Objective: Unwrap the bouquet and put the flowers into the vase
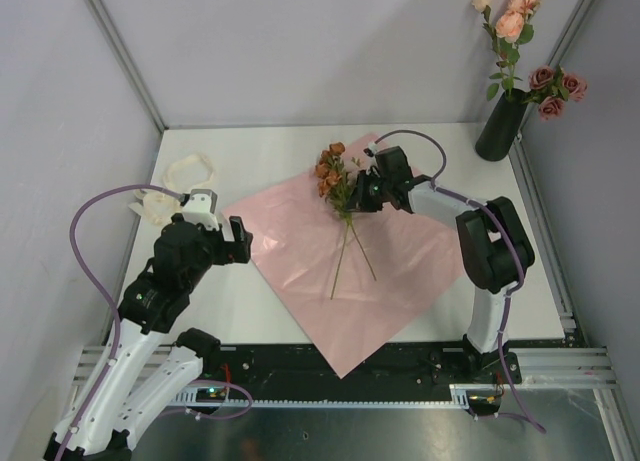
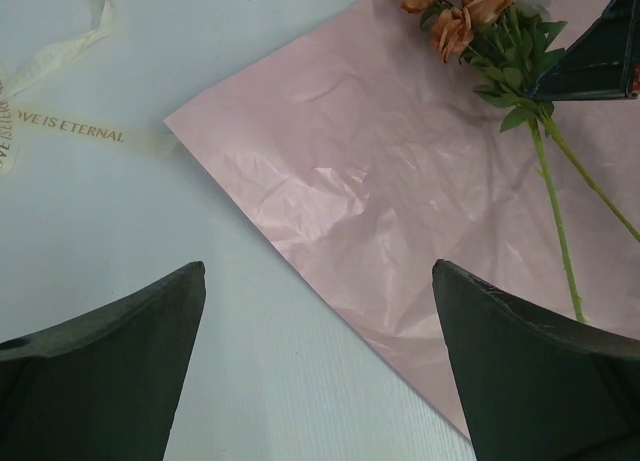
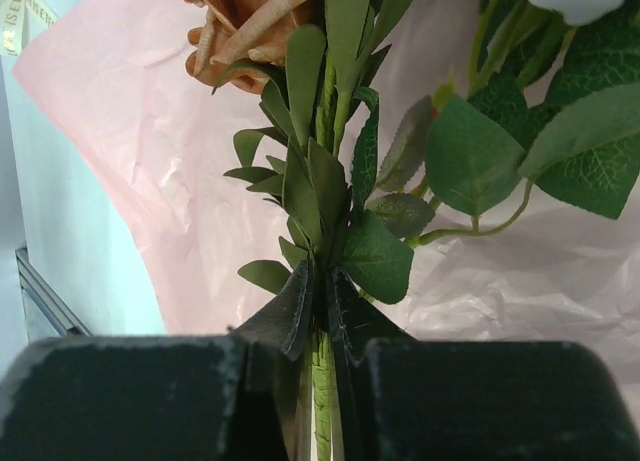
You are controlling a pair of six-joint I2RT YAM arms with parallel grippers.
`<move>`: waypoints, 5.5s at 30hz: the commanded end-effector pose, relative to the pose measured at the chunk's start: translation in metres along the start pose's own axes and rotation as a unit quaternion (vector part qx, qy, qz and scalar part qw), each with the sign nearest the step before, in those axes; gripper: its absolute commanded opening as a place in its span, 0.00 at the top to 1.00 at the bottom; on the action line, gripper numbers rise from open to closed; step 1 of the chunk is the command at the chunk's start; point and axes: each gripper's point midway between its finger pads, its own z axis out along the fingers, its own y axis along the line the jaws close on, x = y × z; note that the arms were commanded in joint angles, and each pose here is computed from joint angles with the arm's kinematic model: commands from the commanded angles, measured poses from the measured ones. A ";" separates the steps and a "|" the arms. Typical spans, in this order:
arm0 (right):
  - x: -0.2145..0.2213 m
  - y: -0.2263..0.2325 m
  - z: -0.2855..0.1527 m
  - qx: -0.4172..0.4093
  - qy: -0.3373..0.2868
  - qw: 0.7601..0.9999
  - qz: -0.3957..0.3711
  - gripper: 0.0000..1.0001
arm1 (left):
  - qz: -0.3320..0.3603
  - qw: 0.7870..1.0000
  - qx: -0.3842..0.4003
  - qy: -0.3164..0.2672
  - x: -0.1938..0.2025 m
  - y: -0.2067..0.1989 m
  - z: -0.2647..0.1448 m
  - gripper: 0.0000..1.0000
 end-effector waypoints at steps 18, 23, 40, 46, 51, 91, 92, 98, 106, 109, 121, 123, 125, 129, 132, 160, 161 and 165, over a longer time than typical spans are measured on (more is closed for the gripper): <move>-0.011 0.043 -0.008 -0.100 -0.021 0.994 0.043 1.00 | -0.159 0.961 0.215 0.071 0.015 -0.113 0.034 0.03; -0.012 0.047 -0.011 -0.117 -0.026 0.991 0.053 1.00 | -0.183 0.943 0.261 0.100 0.043 -0.146 0.055 0.08; -0.027 0.056 -0.028 -0.162 -0.045 0.983 0.072 0.98 | -0.146 0.933 0.238 0.227 0.144 -0.166 0.109 0.50; -0.038 0.051 -0.038 -0.159 -0.062 0.982 0.079 0.95 | -0.139 0.932 0.206 0.265 0.175 -0.157 0.120 0.79; -0.042 0.043 -0.044 -0.144 -0.073 0.984 0.072 0.92 | -0.131 0.935 0.189 0.269 0.185 -0.150 0.123 0.92; -0.011 0.002 -0.019 0.032 -0.082 0.970 -0.227 0.49 | -0.116 0.938 0.170 0.279 0.197 -0.160 0.134 1.00; -0.013 -0.001 -0.019 0.039 -0.083 0.968 -0.233 0.49 | -0.117 0.938 0.170 0.279 0.197 -0.160 0.134 1.00; -0.014 -0.006 -0.010 0.042 -0.075 0.962 -0.258 0.51 | -0.115 0.938 0.169 0.281 0.199 -0.160 0.135 1.00; -0.011 -0.005 0.005 0.032 -0.061 0.964 -0.257 0.56 | -0.113 0.939 0.167 0.279 0.198 -0.159 0.136 1.00; -0.007 -0.005 0.010 0.030 -0.053 0.965 -0.255 0.56 | -0.112 0.939 0.166 0.278 0.198 -0.159 0.136 1.00; -0.003 -0.014 0.014 0.054 -0.042 0.967 -0.247 0.74 | -0.112 0.941 0.165 0.273 0.197 -0.158 0.135 1.00; -0.006 -0.012 0.010 0.056 -0.047 0.966 -0.248 0.84 | -0.112 0.941 0.164 0.273 0.196 -0.159 0.135 1.00; -0.011 -0.007 0.002 0.056 -0.058 0.965 -0.249 0.94 | -0.111 0.942 0.162 0.272 0.197 -0.158 0.136 1.00; -0.026 0.013 -0.021 0.045 -0.095 0.963 -0.249 1.00 | -0.110 0.942 0.156 0.275 0.200 -0.155 0.137 1.00; -0.036 0.026 -0.041 0.042 -0.123 0.960 -0.249 1.00 | -0.110 0.942 0.151 0.277 0.203 -0.153 0.137 1.00; -0.197 0.128 -0.287 0.021 -0.547 0.762 -0.346 1.00 | -0.058 0.984 0.134 0.107 0.046 -0.136 0.086 0.01; -0.206 0.128 -0.298 0.022 -0.568 0.745 -0.350 1.00 | -0.057 0.985 0.136 0.087 0.032 -0.134 0.078 0.01; -0.234 0.116 -0.338 0.031 -0.634 0.686 -0.355 1.00 | -0.038 0.990 0.136 0.023 -0.008 -0.120 0.048 0.00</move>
